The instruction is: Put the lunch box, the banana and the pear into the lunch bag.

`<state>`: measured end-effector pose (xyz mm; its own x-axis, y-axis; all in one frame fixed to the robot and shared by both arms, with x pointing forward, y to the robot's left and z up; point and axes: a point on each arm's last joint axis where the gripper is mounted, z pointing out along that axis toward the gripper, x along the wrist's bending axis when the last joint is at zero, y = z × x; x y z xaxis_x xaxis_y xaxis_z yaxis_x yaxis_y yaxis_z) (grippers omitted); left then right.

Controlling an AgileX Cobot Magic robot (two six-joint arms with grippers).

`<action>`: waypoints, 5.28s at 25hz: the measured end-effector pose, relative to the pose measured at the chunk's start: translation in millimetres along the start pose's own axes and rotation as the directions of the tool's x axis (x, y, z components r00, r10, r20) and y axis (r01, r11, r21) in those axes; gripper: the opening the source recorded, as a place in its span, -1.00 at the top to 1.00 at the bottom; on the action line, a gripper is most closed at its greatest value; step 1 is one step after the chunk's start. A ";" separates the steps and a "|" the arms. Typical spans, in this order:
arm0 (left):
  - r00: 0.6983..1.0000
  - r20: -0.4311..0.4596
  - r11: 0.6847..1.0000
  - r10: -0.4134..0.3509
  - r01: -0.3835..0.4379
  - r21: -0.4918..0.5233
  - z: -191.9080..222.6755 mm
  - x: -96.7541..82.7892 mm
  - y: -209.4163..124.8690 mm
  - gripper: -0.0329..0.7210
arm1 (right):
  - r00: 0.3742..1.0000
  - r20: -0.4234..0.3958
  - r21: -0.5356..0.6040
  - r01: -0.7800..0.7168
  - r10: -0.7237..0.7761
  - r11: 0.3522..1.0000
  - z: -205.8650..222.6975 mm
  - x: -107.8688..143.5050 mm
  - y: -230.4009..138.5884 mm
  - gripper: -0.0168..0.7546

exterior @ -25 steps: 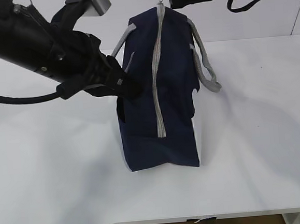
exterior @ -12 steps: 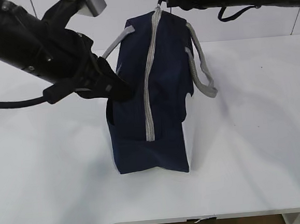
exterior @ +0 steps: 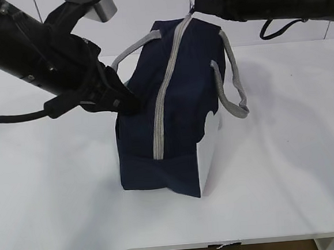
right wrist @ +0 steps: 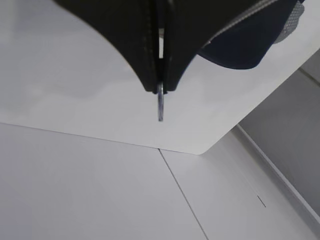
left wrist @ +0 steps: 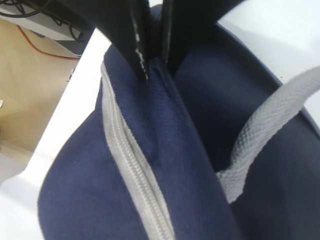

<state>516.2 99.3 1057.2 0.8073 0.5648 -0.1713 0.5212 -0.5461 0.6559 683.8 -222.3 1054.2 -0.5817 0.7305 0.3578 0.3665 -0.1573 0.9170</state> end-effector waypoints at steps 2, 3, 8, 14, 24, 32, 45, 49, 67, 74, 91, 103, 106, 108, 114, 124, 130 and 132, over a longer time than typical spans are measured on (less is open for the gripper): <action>1.000 -0.011 1.000 0.010 -0.010 0.001 0.0 1.0 -0.1 0.88 | 0.999 -0.002 0.001 -0.042 0.042 0.999 -2.4 -9.2 -2.5 0.94; 1.000 -0.015 1.000 0.014 -0.014 0.002 0.0 1.4 -0.1 0.88 | 0.998 -0.003 0.005 -0.057 0.057 0.998 -2.6 -13.1 -4.8 0.94; 0.999 -0.032 1.000 0.028 -0.028 0.001 -0.1 3.0 0.0 0.87 | 0.991 -0.005 0.023 -0.136 0.136 0.990 -2.0 -34.5 -17.8 0.94; 0.998 -0.048 0.999 0.045 -0.045 0.007 -0.2 4.4 -0.4 0.87 | 0.979 0.008 0.048 -0.202 0.202 0.978 6.1 -48.5 -36.4 0.94; 0.997 -0.073 1.000 0.017 -0.017 -0.005 -4.4 15.5 -1.6 0.86 | 0.970 0.009 0.073 -0.244 0.245 0.967 12.0 -56.4 -51.0 0.94; 0.995 -0.076 0.997 -0.062 0.058 -0.050 -9.6 26.4 -1.2 0.69 | 0.969 -0.118 0.047 -0.213 0.217 0.976 11.9 -47.4 -34.0 0.94; 0.992 -0.099 0.965 -0.083 0.055 -0.256 -34.5 26.6 42.5 -0.03 | 0.942 -0.326 0.039 -0.071 0.079 0.997 10.2 -24.6 -0.4 0.94; 0.979 -0.164 0.921 -0.118 0.046 -0.387 -46.1 32.5 60.5 -0.03 | 0.938 -0.344 0.057 -0.033 0.051 0.998 6.7 -19.1 2.2 0.94; 0.960 -0.124 0.874 -0.251 0.169 -0.455 9.7 72.1 88.8 -0.08 | 0.934 -0.358 0.059 0.006 0.015 0.998 1.9 -12.0 9.3 0.94; 0.958 -0.100 0.877 -0.267 0.199 -0.437 27.6 80.0 90.3 -0.08 | 0.932 -0.362 0.060 0.006 0.016 0.998 1.8 -11.7 9.2 0.94; 0.947 -0.056 0.877 -0.317 0.270 -0.398 52.9 87.6 82.0 0.27 | 0.932 -0.361 0.067 0.006 0.018 0.998 1.8 -11.7 8.6 0.94; 0.976 0.019 0.900 -0.218 0.209 -0.382 35.2 74.9 104.7 0.87 | 0.942 -0.335 0.058 -0.003 0.022 0.998 1.9 -12.9 11.5 0.94; 0.980 0.037 0.908 -0.195 0.194 -0.371 31.6 71.6 108.0 0.88 | 0.946 -0.322 0.041 -0.022 0.034 0.999 2.4 -14.1 13.5 0.94; 0.981 0.049 0.913 -0.189 0.194 -0.359 31.7 70.1 107.5 0.88 | 0.950 -0.309 0.029 -0.036 0.043 0.999 2.8 -15.3 14.9 0.94; 0.982 0.077 0.925 -0.171 0.187 -0.330 31.6 66.5 106.3 0.88 | 0.964 -0.262 0.013 -0.050 0.051 0.999 4.1 -19.6 16.5 0.94; 0.986 0.140 0.934 -0.094 0.136 -0.331 29.9 59.9 106.8 0.88 | 0.962 -0.250 0.024 -0.104 0.106 0.994 4.7 -21.1 16.1 0.94; 0.984 0.163 0.940 -0.069 0.119 -0.319 28.8 58.1 105.7 0.88 | 0.957 -0.257 0.036 -0.131 0.136 0.991 4.5 -20.4 15.8 0.94; 0.983 0.176 0.940 -0.054 0.109 -0.322 28.5 56.6 106.0 0.88 | 0.953 -0.259 0.043 -0.148 0.154 0.988 5.1 -20.9 14.5 0.94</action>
<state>625.1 55.8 1096.0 0.8139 0.4761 -0.3331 0.4894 -0.2527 0.8346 704.9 -236.5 1059.1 -0.6864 0.5001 0.5280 0.4793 -0.2350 0.8456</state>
